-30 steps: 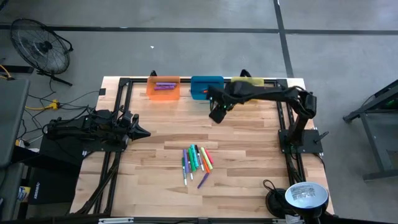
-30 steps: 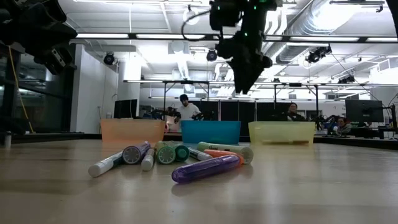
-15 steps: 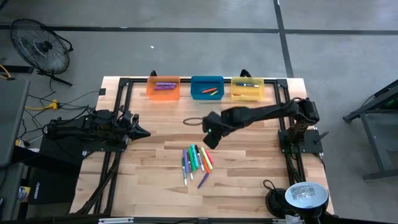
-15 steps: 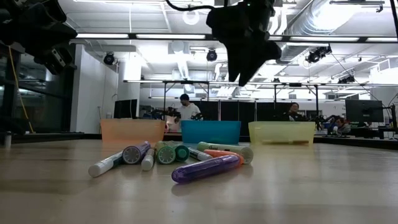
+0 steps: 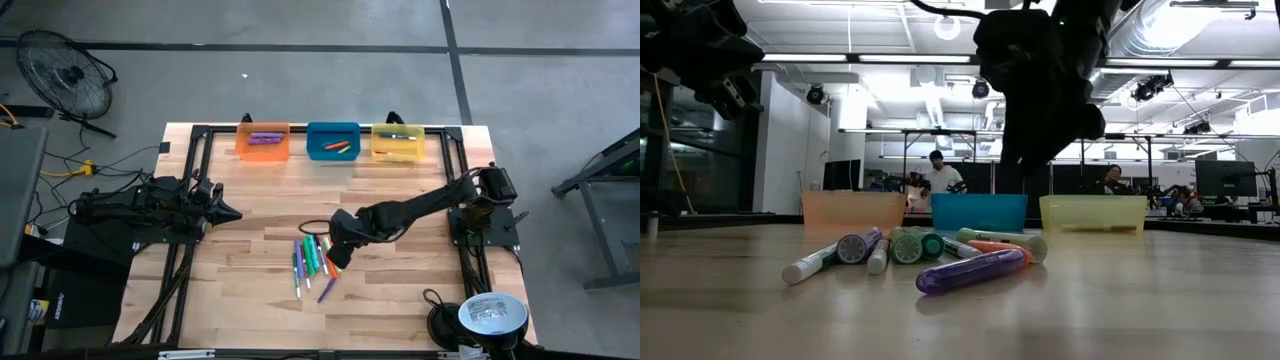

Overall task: Pick & Place Markers
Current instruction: Put the pink pen into the blue bin

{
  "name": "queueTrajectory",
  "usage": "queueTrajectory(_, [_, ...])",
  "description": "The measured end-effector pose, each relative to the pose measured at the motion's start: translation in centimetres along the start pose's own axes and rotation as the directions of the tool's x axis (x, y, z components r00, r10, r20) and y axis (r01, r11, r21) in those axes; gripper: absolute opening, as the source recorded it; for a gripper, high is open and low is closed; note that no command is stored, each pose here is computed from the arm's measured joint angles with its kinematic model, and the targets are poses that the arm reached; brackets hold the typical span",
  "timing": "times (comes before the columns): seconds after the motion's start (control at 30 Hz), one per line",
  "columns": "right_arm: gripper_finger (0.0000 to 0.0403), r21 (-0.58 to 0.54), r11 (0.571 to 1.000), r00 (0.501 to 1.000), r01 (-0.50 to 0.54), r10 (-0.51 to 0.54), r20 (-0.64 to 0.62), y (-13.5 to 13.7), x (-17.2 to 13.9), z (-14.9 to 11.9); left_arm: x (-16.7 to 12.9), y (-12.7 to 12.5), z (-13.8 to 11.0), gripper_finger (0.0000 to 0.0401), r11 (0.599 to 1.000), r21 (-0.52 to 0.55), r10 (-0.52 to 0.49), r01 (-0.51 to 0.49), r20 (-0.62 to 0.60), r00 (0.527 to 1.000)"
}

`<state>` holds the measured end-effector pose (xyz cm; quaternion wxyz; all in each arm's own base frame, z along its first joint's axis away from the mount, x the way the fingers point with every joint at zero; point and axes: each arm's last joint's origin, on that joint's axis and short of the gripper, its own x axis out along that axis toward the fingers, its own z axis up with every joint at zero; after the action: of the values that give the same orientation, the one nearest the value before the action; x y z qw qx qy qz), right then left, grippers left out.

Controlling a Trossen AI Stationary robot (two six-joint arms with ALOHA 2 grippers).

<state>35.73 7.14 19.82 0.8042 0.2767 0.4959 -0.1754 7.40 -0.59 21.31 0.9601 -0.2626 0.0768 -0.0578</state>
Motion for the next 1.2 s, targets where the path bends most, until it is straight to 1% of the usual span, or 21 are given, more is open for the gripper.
queueTrajectory(0.1, [0.0155,-0.006,1.000,1.000,-0.004,0.004,0.008,0.1,0.5,-0.6,0.0,0.0,0.0,0.0001,1.000,0.000,0.000,0.000,0.000,1.000])
queueTrajectory(0.23, [0.0155,-0.016,0.999,0.998,-0.037,0.038,0.043,1.0,0.9,-0.7,0.0,0.0,0.0,0.0001,1.000,0.000,0.000,0.000,0.001,1.000])
queueTrajectory(0.3, [0.0155,-0.019,0.999,0.998,-0.040,0.041,0.040,1.3,1.3,-0.6,0.0,0.0,0.0,0.0001,1.000,0.000,0.000,0.000,0.000,1.000])
queueTrajectory(0.37, [0.0155,-0.022,0.999,0.999,-0.036,0.037,0.033,1.9,1.7,-0.3,0.0,0.0,0.0,0.0001,1.000,0.000,0.001,-0.001,0.000,1.000])
queueTrajectory(0.5, [0.0155,-0.063,0.996,0.997,-0.058,0.061,0.049,3.8,2.4,1.3,0.0,0.0,0.0,0.0001,1.000,0.000,0.002,-0.002,-0.002,1.000])
queueTrajectory(0.57, [0.0155,-0.067,0.998,0.999,-0.014,0.016,0.038,4.6,2.8,1.9,0.0,0.0,0.0,0.0001,1.000,0.000,0.003,-0.003,-0.002,1.000])
queueTrajectory(0.67, [0.0149,-0.034,0.996,0.997,0.077,-0.076,0.011,5.1,3.1,2.7,0.0,0.0,0.0,0.0001,1.000,0.000,0.002,-0.002,-0.003,1.000])
queueTrajectory(0.8, [0.0138,0.031,0.975,0.974,0.219,-0.217,-0.067,4.6,3.1,3.1,0.0,0.0,-0.1,0.0001,1.000,-0.001,0.004,-0.004,-0.005,1.000])
queueTrajectory(0.87, [0.0134,0.053,0.963,0.960,0.264,-0.257,-0.113,3.9,3.1,3.0,0.0,0.0,-0.1,0.0001,1.000,-0.001,0.003,-0.003,-0.007,1.000])
queueTrajectory(0.97, [0.0133,0.067,0.964,0.951,0.257,-0.240,-0.194,3.0,3.6,2.7,0.0,0.0,-0.1,0.0001,1.000,-0.001,0.004,-0.004,-0.006,1.000])
queueTrajectory(1.07, [0.0133,0.085,0.972,0.938,0.220,-0.186,-0.292,2.1,4.6,2.1,0.0,0.0,-0.1,0.0001,1.000,-0.001,0.004,-0.004,-0.006,1.000])
queueTrajectory(1.13, [0.0133,0.098,0.975,0.937,0.201,-0.162,-0.308,1.7,5.4,1.8,0.0,0.0,-0.1,0.0001,1.000,-0.001,0.004,-0.004,-0.007,1.000])
queueTrajectory(1.2, [0.0133,0.101,0.974,0.935,0.202,-0.161,-0.316,1.4,5.7,1.5,0.0,0.0,-0.1,0.0001,1.000,-0.001,0.004,-0.004,-0.007,1.000])
